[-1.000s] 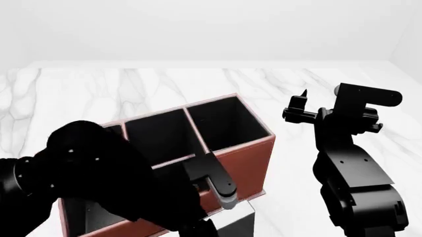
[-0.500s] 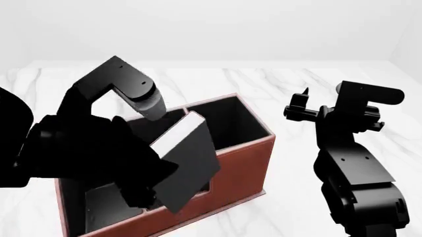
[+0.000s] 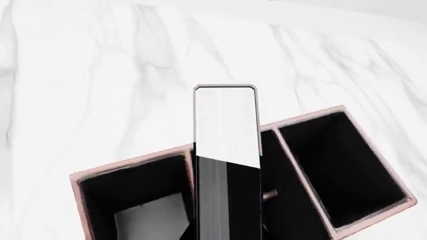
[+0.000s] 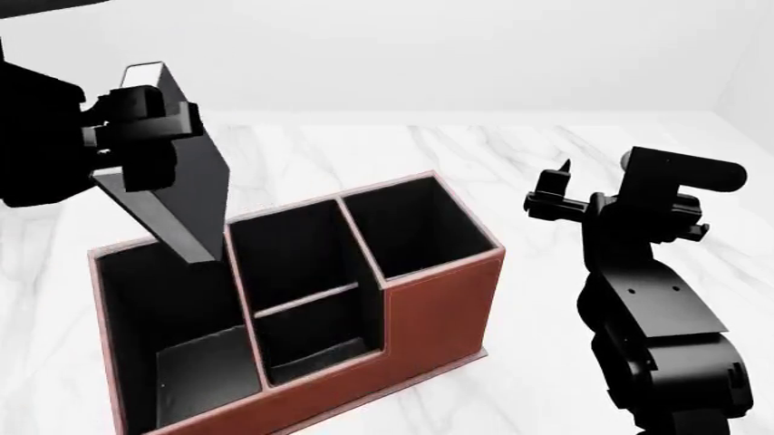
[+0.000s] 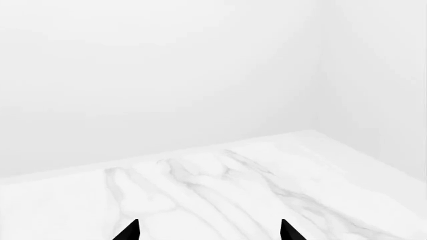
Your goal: Pick up the book and place it in the left compartment of the caddy.
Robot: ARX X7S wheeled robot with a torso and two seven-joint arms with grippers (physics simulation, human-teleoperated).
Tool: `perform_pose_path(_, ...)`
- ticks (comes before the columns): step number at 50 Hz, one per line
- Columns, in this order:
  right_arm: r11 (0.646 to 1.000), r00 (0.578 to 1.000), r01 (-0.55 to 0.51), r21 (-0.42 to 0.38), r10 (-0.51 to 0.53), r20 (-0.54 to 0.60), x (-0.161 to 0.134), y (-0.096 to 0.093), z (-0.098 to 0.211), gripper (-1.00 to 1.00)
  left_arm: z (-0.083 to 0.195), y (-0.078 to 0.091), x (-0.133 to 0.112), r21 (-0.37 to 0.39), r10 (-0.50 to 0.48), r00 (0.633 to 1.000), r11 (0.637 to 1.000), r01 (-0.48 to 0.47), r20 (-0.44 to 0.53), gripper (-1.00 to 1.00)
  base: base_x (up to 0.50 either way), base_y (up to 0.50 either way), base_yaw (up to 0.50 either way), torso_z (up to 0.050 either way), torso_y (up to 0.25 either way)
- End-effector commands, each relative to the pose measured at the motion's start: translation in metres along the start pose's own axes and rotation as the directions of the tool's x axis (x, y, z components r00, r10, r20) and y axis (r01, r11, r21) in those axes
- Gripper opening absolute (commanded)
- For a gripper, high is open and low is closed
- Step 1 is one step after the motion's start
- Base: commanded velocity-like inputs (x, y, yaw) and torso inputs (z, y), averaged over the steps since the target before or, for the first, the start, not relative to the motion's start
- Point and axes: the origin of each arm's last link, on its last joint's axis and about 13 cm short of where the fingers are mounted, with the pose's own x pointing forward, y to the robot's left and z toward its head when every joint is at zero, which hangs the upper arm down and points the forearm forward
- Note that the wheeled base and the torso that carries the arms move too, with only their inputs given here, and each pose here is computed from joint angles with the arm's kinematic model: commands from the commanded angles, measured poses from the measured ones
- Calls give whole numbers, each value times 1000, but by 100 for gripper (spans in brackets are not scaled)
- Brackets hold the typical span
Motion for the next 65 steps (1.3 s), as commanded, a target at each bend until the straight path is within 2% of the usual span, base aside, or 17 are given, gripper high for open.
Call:
perform_pose_path(1, 1000, 1000, 4, 2, -4, -2, 0, 0, -1, 100, 13, 0, 4, -151, 229, 973, 961, -230, -28, -100, 0, 0, 0, 0, 0)
perform_pose_path(4, 1000, 1000, 5, 3, -5, -3, 1, 0, -1, 100, 12, -2, 8, -149, 224, 973, 962, -230, -60, -100, 0, 0, 0, 0, 0)
perform_pose_path(5, 1000, 1000, 4, 2, -4, -3, 0, 1, -1, 100, 11, -2, 9, -128, 241, 969, 961, -246, -56, -100, 0, 0, 0, 0, 0)
perform_pose_path(10, 1000, 1000, 2, 2, -2, -3, 0, 1, -1, 100, 10, -4, 15, -133, 234, 968, 961, -244, -85, -100, 0, 0, 0, 0, 2)
perform_pose_path(17, 1000, 1000, 5, 2, -5, -2, 0, 1, -1, 100, 6, -4, 30, -140, 276, 954, 946, -291, -119, -100, 0, 0, 0, 0, 1)
perform_pose_path(19, 1000, 1000, 4, 4, -4, -2, 1, 1, 0, 100, 2, -4, 38, -117, 285, 947, 946, -302, -147, -100, 0, 0, 0, 0, 0)
perform_pose_path(43, 1000, 1000, -2, 5, 2, 3, -2, 2, 2, 100, -12, -7, 80, -31, 323, 927, 942, -335, -188, -100, 0, 0, 0, 1, 1)
perform_pose_path(56, 1000, 1000, -3, 9, 3, 0, -2, 1, 1, 100, -26, -4, 107, -35, 301, 923, 948, -318, -239, -100, 0, 0, 0, 0, 1)
perform_pose_path(65, 1000, 1000, -2, 9, 2, 3, -2, 1, 3, 100, -32, 1, 112, -51, 301, 916, 944, -325, -264, -100, 0, 0, 0, 0, 1)
